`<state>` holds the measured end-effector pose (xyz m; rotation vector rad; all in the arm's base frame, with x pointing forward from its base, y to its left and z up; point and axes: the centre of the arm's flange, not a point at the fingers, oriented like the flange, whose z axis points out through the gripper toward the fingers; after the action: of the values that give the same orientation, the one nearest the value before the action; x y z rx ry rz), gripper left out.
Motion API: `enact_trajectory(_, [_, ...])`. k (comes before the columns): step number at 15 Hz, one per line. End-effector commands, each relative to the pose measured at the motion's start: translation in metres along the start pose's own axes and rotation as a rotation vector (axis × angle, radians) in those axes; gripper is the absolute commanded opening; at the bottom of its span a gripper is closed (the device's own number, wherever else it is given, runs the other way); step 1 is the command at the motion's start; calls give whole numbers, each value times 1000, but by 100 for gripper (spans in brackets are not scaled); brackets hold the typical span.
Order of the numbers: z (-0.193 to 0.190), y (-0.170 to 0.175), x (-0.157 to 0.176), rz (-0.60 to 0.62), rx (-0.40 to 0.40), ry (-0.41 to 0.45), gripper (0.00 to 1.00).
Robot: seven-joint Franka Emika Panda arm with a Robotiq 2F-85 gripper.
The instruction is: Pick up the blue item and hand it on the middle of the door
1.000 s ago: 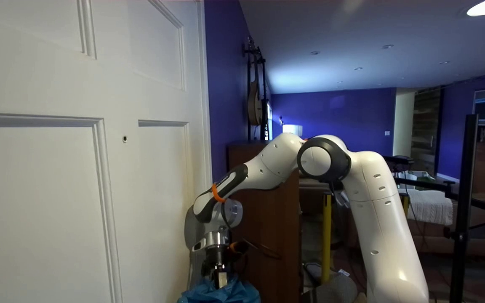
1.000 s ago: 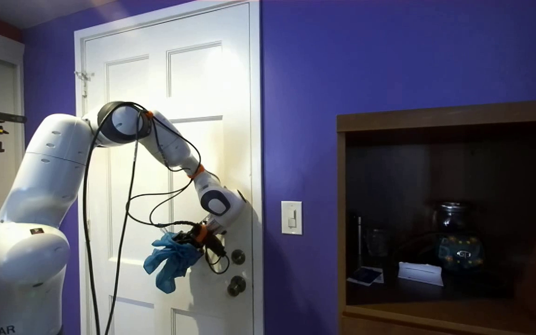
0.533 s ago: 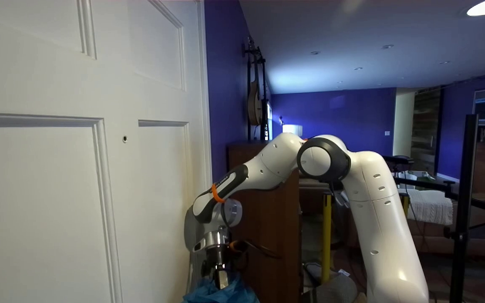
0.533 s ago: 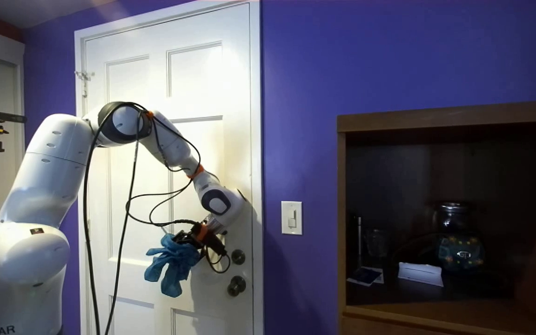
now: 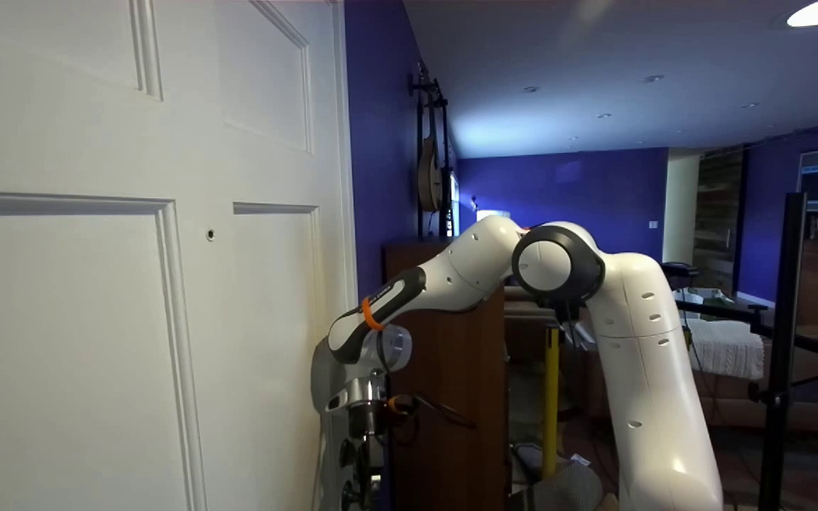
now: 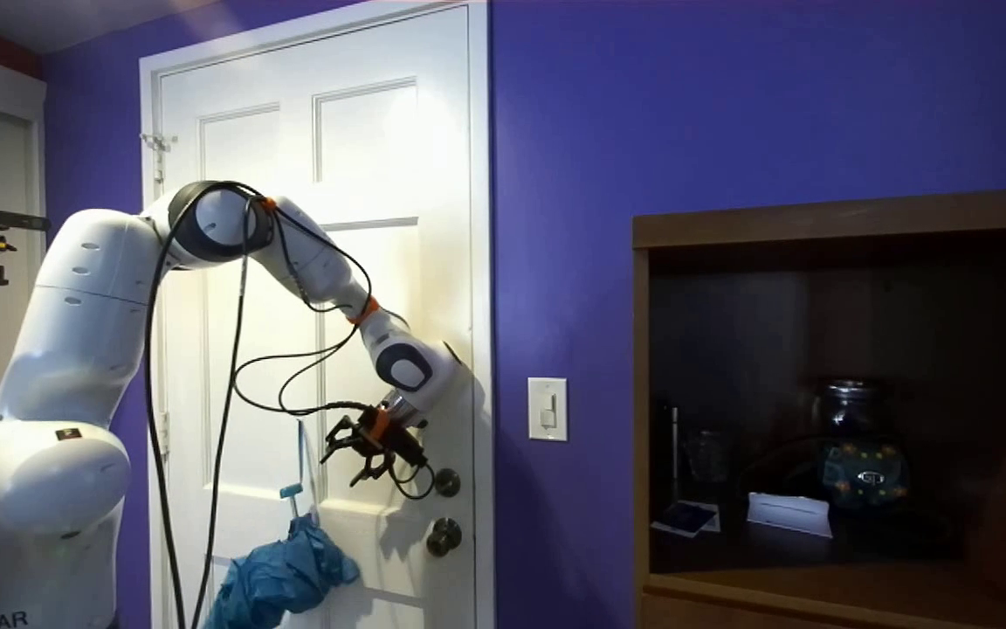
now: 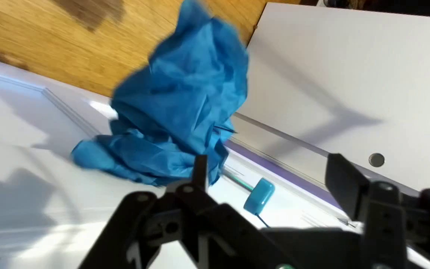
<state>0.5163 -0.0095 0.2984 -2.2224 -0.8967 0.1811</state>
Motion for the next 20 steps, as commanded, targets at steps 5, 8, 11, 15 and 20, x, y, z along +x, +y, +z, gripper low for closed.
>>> enact_trajectory(5, [-53, -54, -18, -30, -125, 82, 100])
enact_trajectory(8, [-72, -76, -28, -47, -177, 112, 100])
enact_trajectory(11, [-89, -99, -38, -65, -222, 135, 100])
enact_trajectory(15, [-112, -133, -58, -91, -267, 144, 100])
enact_trajectory(20, [-141, -168, -89, -116, -368, 147, 100])
